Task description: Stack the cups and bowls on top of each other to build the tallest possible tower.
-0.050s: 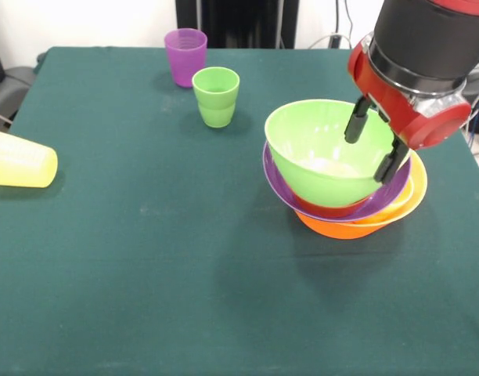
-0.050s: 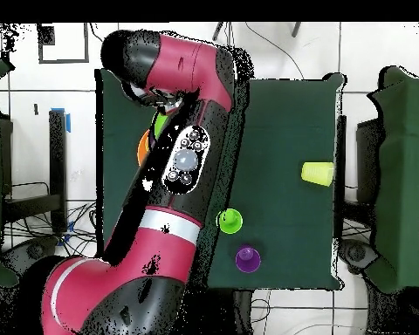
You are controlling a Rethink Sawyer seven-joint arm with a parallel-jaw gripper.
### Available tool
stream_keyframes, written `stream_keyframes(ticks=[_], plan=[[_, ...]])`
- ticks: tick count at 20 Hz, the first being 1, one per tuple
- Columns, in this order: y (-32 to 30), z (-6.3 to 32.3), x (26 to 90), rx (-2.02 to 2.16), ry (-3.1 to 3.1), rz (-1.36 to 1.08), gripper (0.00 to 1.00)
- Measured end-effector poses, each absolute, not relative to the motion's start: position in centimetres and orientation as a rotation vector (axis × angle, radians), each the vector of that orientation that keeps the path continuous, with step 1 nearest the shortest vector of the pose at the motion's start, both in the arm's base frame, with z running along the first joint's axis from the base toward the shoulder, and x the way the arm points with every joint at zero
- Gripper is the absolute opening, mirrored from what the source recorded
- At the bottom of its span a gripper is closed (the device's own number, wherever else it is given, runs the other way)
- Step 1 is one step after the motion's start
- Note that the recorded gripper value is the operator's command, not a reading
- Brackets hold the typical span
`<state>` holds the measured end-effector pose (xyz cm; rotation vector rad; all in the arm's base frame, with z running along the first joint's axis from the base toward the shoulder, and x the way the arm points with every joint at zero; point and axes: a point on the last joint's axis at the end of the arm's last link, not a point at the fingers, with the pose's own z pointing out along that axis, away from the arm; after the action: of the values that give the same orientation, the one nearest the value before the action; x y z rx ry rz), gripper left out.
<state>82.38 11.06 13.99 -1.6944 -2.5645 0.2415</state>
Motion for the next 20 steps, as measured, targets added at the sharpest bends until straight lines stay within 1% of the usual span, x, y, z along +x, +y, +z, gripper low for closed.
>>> stream_keyframes(ticks=[2,3,6,8,9,12,13,15,20], plan=[[11.1,14.6,82.3,-1.7,-2.565,0.237,1.0],[11.1,15.8,82.3,-1.71,-2.567,0.226,1.0],[11.2,17.3,82.3,-1.722,-2.573,0.211,1.0],[11.2,19.1,82.6,-1.737,-2.587,0.188,1.0],[11.2,20.8,82.8,-1.748,-2.601,0.168,1.0],[11.2,22.7,83.1,-1.761,-2.617,0.145,1.0],[11.1,24.4,83.2,-1.774,-2.63,0.126,1.0],[11.0,26.2,83.3,-1.789,-2.642,0.105,1.0],[10.1,29.8,82.7,-1.832,-2.64,0.069,1.0]])
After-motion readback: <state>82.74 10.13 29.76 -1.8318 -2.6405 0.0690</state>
